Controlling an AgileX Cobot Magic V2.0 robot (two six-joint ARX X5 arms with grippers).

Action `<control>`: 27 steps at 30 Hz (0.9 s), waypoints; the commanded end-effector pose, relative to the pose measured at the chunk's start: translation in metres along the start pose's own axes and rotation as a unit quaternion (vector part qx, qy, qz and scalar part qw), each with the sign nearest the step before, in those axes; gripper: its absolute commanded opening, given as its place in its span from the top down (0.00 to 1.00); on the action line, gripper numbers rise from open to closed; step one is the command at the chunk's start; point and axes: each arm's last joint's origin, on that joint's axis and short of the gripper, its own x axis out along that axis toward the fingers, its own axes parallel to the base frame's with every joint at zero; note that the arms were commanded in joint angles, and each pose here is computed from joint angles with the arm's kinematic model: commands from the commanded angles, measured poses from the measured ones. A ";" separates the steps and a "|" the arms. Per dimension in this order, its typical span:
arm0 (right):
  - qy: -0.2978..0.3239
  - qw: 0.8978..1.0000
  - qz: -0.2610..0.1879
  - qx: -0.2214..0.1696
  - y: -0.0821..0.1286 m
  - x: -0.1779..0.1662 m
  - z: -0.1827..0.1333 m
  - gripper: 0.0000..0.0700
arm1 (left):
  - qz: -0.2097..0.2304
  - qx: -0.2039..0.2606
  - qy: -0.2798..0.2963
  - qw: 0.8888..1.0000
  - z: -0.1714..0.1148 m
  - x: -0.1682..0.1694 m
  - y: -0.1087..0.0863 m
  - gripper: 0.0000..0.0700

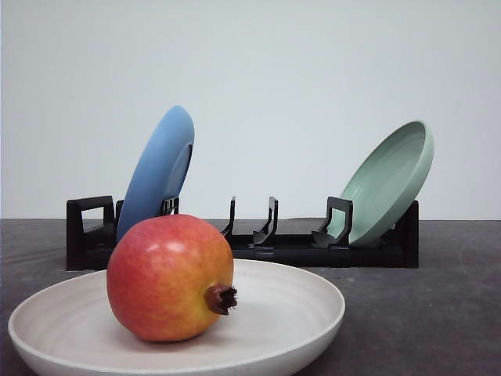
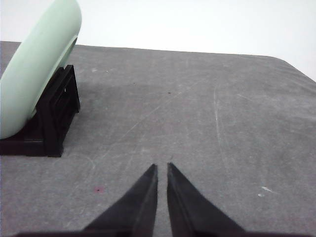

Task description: Place pomegranate in white plate

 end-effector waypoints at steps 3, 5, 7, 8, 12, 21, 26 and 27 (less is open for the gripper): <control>-0.002 1.000 0.000 0.002 0.000 0.000 0.000 0.95 | -0.003 -0.001 0.007 1.000 -0.004 0.001 0.000 1.00; -0.002 1.000 0.000 0.002 0.000 0.000 0.000 0.95 | -0.003 -0.001 0.007 1.000 -0.004 0.001 0.000 1.00; -0.002 1.000 0.000 0.002 0.000 0.000 0.000 0.95 | -0.003 -0.001 0.007 1.000 -0.004 0.001 0.000 1.00; -0.002 1.000 0.000 0.002 0.000 0.000 0.000 0.95 | -0.003 -0.001 0.007 1.000 -0.004 0.001 0.000 1.00; -0.002 1.000 0.000 0.002 0.000 0.000 0.000 0.95 | -0.003 -0.001 0.007 1.000 -0.004 0.001 0.000 1.00; -0.002 1.000 0.000 0.002 0.000 0.000 0.000 0.95 | -0.003 -0.001 0.007 1.000 -0.004 0.001 0.000 1.00; -0.002 1.000 0.000 0.002 0.000 0.000 0.000 0.95 | -0.003 -0.001 0.007 1.000 -0.004 0.001 0.000 1.00; -0.002 1.000 0.000 0.002 0.000 0.000 0.000 0.95 | -0.003 -0.001 0.007 1.000 -0.004 0.001 0.000 1.00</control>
